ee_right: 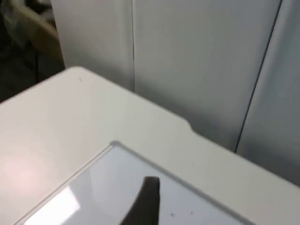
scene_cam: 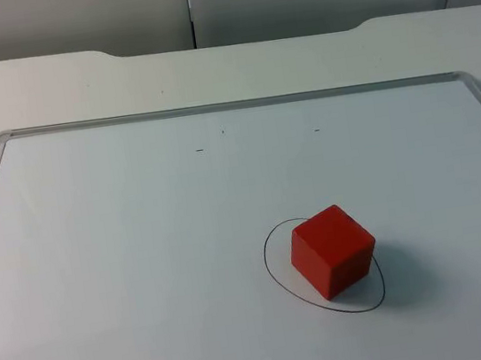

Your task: Pick up one cube with the left hand and another cube with the right hand. First place the cube in the right hand at the target position, then stack the cube in the left hand on top.

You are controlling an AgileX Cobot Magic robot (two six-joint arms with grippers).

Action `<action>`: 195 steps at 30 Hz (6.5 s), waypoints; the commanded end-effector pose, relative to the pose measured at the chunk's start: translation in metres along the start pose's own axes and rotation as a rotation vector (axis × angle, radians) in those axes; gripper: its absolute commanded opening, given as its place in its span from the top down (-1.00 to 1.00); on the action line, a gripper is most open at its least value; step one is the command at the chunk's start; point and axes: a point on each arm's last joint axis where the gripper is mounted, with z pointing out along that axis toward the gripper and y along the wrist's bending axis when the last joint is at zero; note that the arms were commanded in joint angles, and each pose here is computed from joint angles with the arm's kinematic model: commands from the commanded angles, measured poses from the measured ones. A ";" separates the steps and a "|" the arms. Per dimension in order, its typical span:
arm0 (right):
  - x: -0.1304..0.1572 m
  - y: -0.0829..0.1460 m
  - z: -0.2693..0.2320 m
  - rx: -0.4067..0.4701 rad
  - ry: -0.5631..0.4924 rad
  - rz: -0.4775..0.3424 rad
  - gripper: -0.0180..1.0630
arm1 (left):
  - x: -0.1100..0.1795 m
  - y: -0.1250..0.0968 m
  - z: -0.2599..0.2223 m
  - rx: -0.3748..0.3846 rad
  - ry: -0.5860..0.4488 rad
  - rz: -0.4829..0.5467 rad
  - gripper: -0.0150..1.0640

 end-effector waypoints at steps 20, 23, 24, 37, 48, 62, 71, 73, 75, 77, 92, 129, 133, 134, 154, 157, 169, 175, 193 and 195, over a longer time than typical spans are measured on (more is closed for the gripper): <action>0.038 0.006 -0.061 -0.106 -0.047 -0.078 -0.55 | -0.038 -0.010 -0.006 0.080 -0.108 0.087 0.94; 0.038 0.008 -0.061 -0.120 -0.049 -0.069 -0.55 | -0.050 -0.015 0.001 0.127 -0.098 0.121 0.94; 0.038 0.008 -0.061 -0.123 -0.049 -0.064 -0.55 | -0.055 -0.017 0.004 0.146 -0.097 0.131 0.94; 0.038 0.008 -0.061 -0.124 -0.049 -0.063 -0.55 | -0.128 -0.031 0.067 0.294 -0.013 0.161 0.94; 0.038 0.008 -0.061 -0.122 -0.049 -0.066 -0.55 | -0.156 -0.095 0.113 0.315 -0.031 0.374 0.94; 0.038 0.008 -0.061 -0.121 -0.049 -0.067 -0.55 | -0.173 -0.145 0.175 0.265 0.072 0.499 0.94; 0.038 0.008 -0.061 -0.120 -0.049 -0.069 -0.55 | -0.162 -0.145 0.213 0.202 0.175 0.533 0.94; 0.038 0.007 -0.061 -0.117 -0.049 -0.073 -0.55 | -0.161 -0.146 0.216 0.208 0.180 0.524 0.94; 0.038 0.007 -0.061 -0.117 -0.049 -0.073 -0.55 | -0.161 -0.146 0.217 0.214 0.178 0.515 0.94; 0.038 0.008 -0.061 -0.118 -0.047 -0.073 -0.55 | -0.163 -0.147 0.218 0.217 0.151 0.507 0.94; 0.038 0.007 -0.060 -0.109 -0.046 -0.084 -0.55 | -0.159 -0.149 0.225 0.236 0.161 0.465 0.94; 0.038 0.006 -0.060 -0.098 -0.046 -0.101 -0.55 | -0.149 -0.152 0.245 0.231 0.199 0.474 0.94; 0.038 0.006 -0.060 -0.098 -0.046 -0.101 -0.55 | -0.150 -0.152 0.245 0.231 0.196 0.479 0.87; 0.038 0.006 -0.060 -0.098 -0.046 -0.101 -0.55 | -0.150 -0.152 0.245 0.231 0.196 0.479 0.87; 0.038 0.006 -0.060 -0.098 -0.046 -0.101 -0.55 | -0.149 -0.152 0.239 0.232 0.226 0.455 -0.45; 0.038 0.006 -0.060 -0.098 -0.046 -0.101 -0.55 | -0.153 -0.153 0.231 0.233 0.226 0.466 -0.45; 0.038 0.006 -0.060 -0.098 -0.046 -0.101 -0.55 | -0.185 -0.160 0.173 0.247 0.274 0.526 -0.45; 0.038 0.006 -0.060 -0.098 -0.046 -0.101 -0.55 | -0.207 -0.159 0.110 0.238 0.217 0.569 -0.45; 0.038 0.006 -0.060 -0.106 -0.046 -0.097 -0.55 | -0.171 -0.110 -0.099 0.172 -0.242 0.577 -0.45; 0.038 0.006 -0.060 -0.106 -0.044 -0.097 -0.55 | -0.152 -0.101 -0.104 0.173 -0.264 0.574 -0.45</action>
